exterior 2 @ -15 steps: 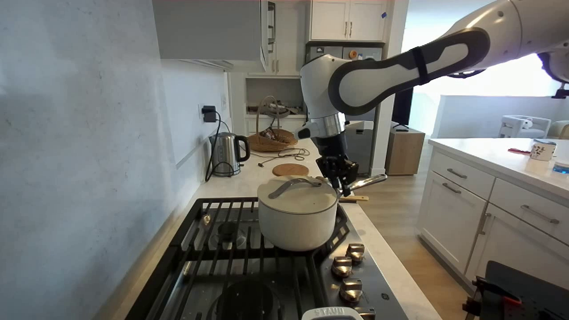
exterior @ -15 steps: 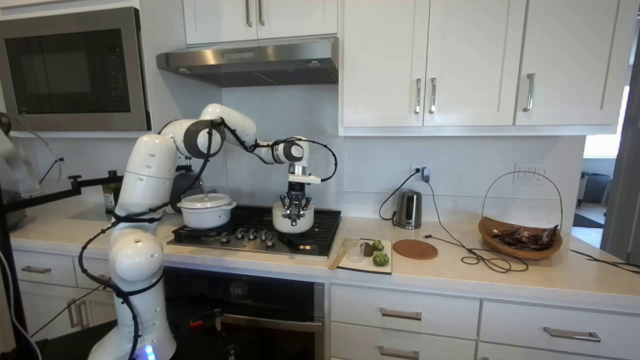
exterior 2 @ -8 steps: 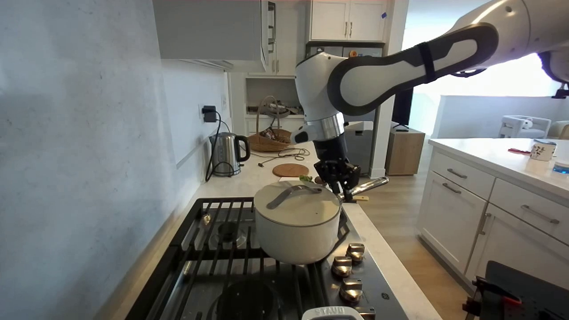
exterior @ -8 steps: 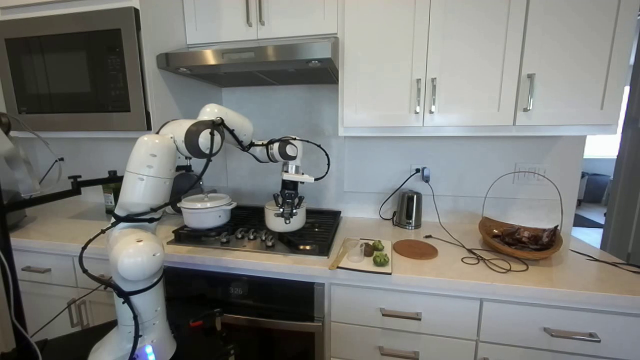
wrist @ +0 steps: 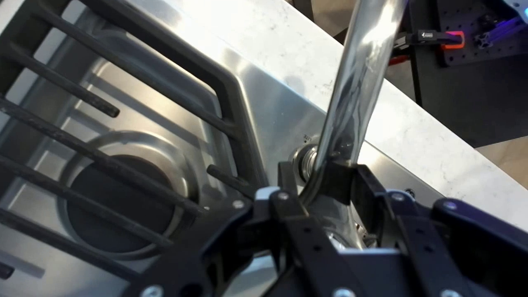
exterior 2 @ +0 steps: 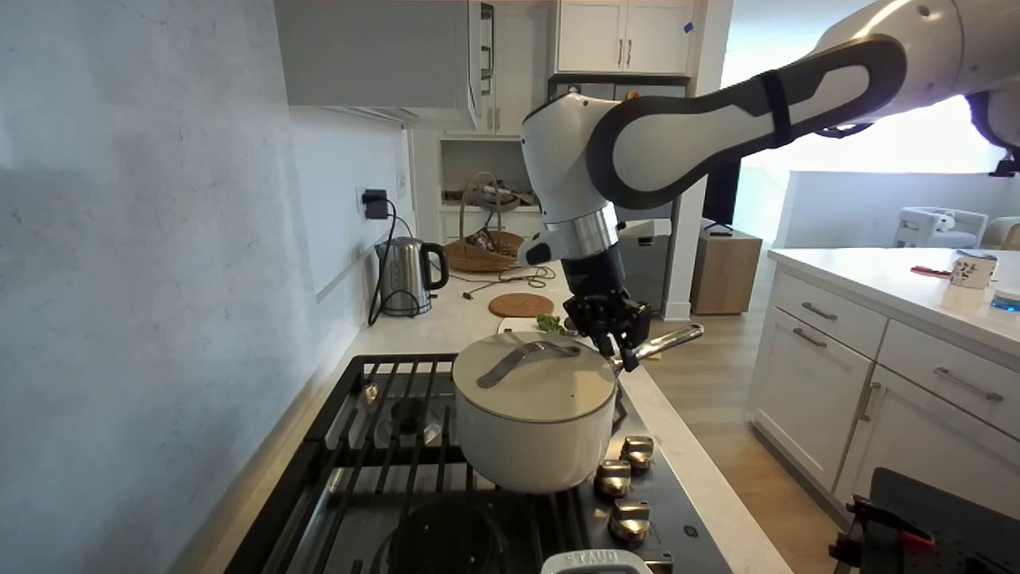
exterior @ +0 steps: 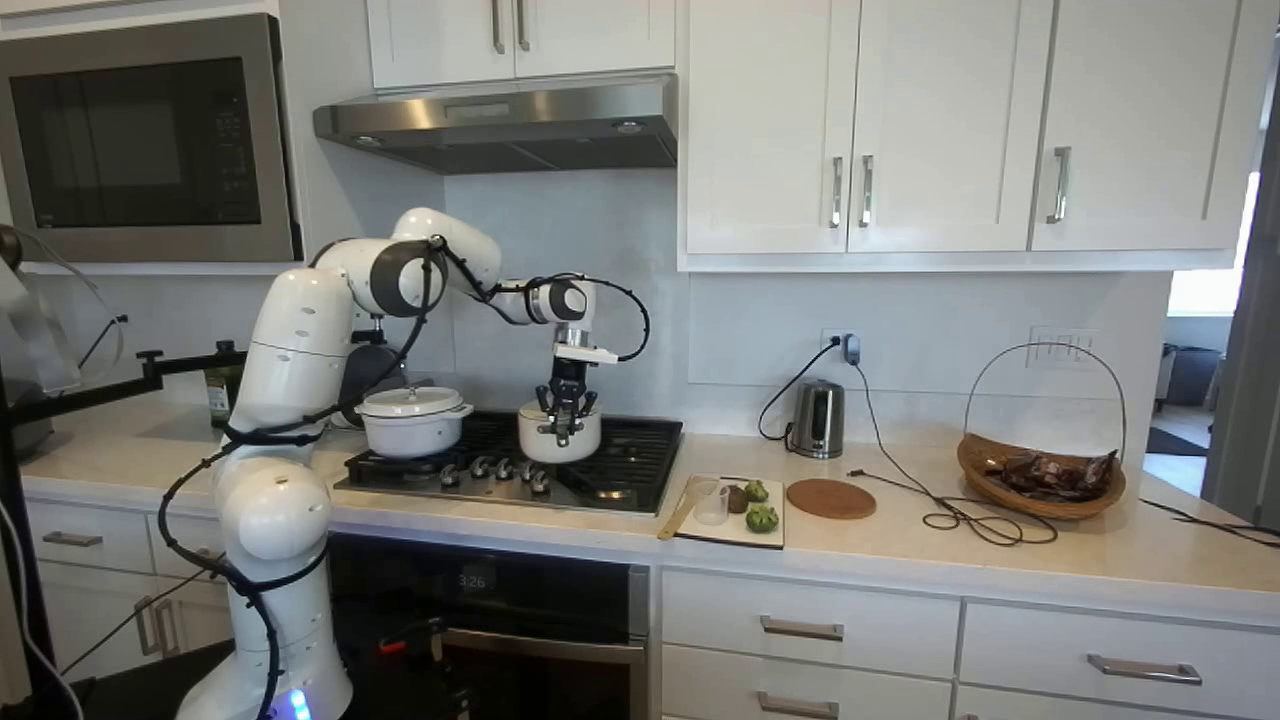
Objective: Move the white pot on the right side of the stove to the left
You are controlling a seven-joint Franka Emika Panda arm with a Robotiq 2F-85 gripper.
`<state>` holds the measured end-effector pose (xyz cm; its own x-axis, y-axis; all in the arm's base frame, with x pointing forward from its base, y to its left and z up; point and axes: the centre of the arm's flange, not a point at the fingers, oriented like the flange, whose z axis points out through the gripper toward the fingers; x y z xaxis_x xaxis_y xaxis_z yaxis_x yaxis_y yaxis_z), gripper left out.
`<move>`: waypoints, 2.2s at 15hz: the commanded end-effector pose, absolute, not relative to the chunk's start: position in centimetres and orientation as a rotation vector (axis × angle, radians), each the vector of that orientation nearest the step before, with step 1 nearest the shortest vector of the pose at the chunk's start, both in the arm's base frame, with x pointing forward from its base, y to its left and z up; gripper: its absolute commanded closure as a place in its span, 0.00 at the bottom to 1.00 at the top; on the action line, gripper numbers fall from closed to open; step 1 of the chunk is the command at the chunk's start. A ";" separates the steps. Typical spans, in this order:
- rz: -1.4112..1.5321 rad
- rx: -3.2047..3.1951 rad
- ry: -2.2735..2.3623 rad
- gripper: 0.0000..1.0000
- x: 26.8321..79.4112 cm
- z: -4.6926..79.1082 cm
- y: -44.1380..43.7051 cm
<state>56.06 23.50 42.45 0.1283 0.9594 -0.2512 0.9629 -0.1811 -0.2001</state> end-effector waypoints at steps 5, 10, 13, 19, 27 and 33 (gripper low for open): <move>-0.554 2.328 2.068 0.86 54.3 43.0 27.5; -0.570 2.316 2.086 0.86 53.0 43.0 29.8; -0.586 2.325 2.079 0.86 52.1 43.1 31.0; -0.632 2.418 2.045 0.86 50.8 43.3 32.7; -0.604 2.528 2.010 0.86 50.3 43.2 33.9; -0.584 2.578 2.012 0.86 50.5 42.5 34.4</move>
